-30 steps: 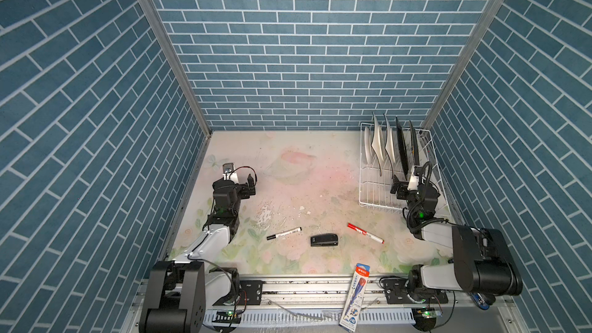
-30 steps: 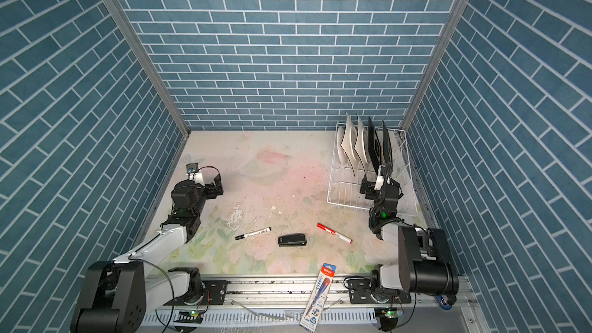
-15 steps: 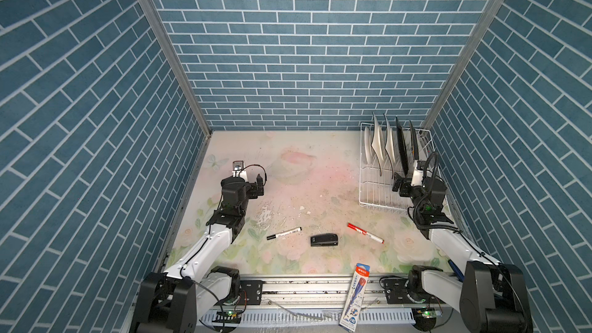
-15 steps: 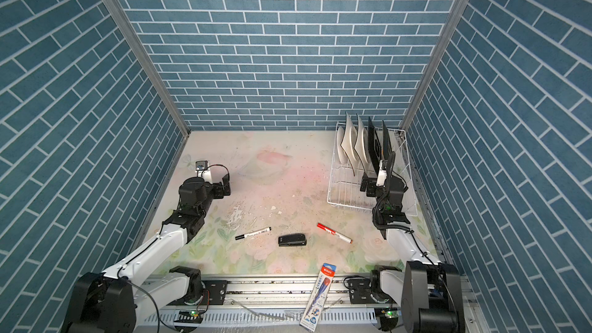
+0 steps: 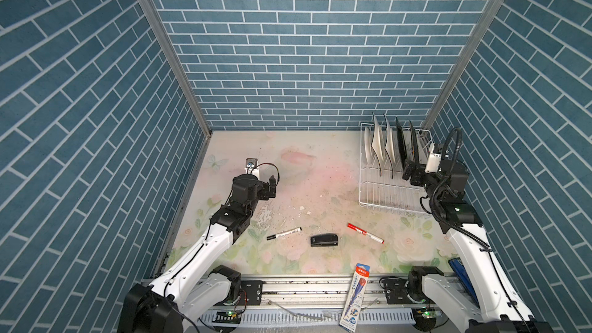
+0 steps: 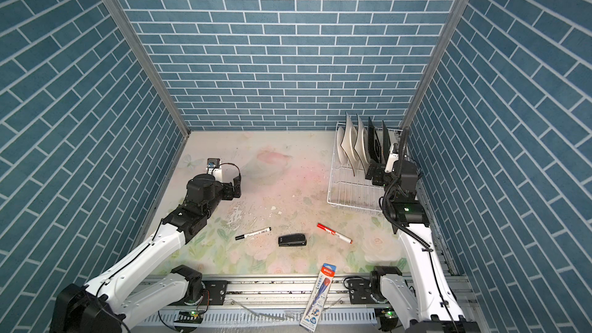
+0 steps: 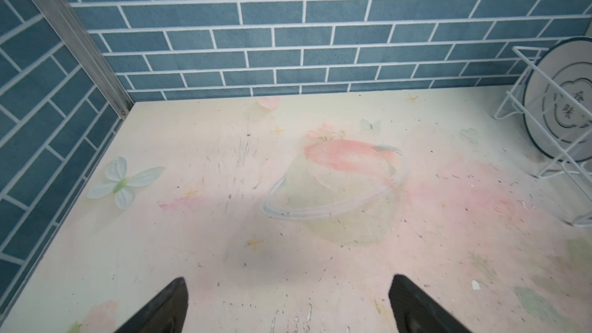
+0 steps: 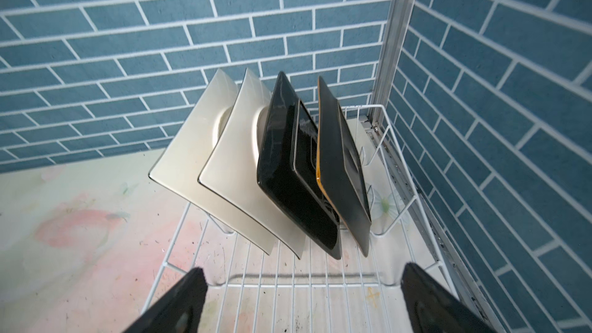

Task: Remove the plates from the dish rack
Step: 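Raise the right gripper above the rack while the left gripper moves toward it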

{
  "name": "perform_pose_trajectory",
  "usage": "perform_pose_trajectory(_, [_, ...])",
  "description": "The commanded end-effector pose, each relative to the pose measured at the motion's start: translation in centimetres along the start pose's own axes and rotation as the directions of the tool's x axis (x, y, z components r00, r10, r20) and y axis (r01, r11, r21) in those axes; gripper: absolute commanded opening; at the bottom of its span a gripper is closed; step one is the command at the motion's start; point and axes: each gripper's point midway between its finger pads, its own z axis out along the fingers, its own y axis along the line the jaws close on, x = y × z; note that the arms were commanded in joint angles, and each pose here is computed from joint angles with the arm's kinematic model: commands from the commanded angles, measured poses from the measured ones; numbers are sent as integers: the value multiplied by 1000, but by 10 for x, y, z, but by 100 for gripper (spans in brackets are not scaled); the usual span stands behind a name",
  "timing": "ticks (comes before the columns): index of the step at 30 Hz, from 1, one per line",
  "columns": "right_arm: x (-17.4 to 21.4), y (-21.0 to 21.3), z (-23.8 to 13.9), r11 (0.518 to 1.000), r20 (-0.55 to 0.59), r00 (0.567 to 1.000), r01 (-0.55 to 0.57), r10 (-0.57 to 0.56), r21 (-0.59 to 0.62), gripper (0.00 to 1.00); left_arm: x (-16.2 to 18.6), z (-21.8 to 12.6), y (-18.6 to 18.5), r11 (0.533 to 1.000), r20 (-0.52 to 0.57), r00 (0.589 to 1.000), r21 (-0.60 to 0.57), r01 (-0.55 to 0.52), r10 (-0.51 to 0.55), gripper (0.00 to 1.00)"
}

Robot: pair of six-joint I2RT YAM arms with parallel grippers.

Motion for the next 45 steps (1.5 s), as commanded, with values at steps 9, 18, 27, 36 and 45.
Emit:
perform_pose_trajectory(9, [8,-4,-20,986,-266,961,-36,78,160,96,8,-20,-28,981,-77,988,128,145,-136,100])
perform_pose_trajectory(18, [-17,33,-3,979,-295,955,86,-29,182,98,23,-12,-43,957,-154,967,181,229,-202,100])
perform_pose_trajectory(27, [-44,57,17,888,-250,961,212,-115,408,97,29,7,-58,954,-209,960,192,229,-189,100])
perform_pose_trajectory(36, [-45,87,58,894,-282,952,227,-120,387,86,40,16,-73,945,-272,944,216,247,-185,100])
perform_pose_trajectory(45, [-49,109,101,875,-293,940,283,-173,393,75,41,25,-83,940,-305,937,232,249,-173,100])
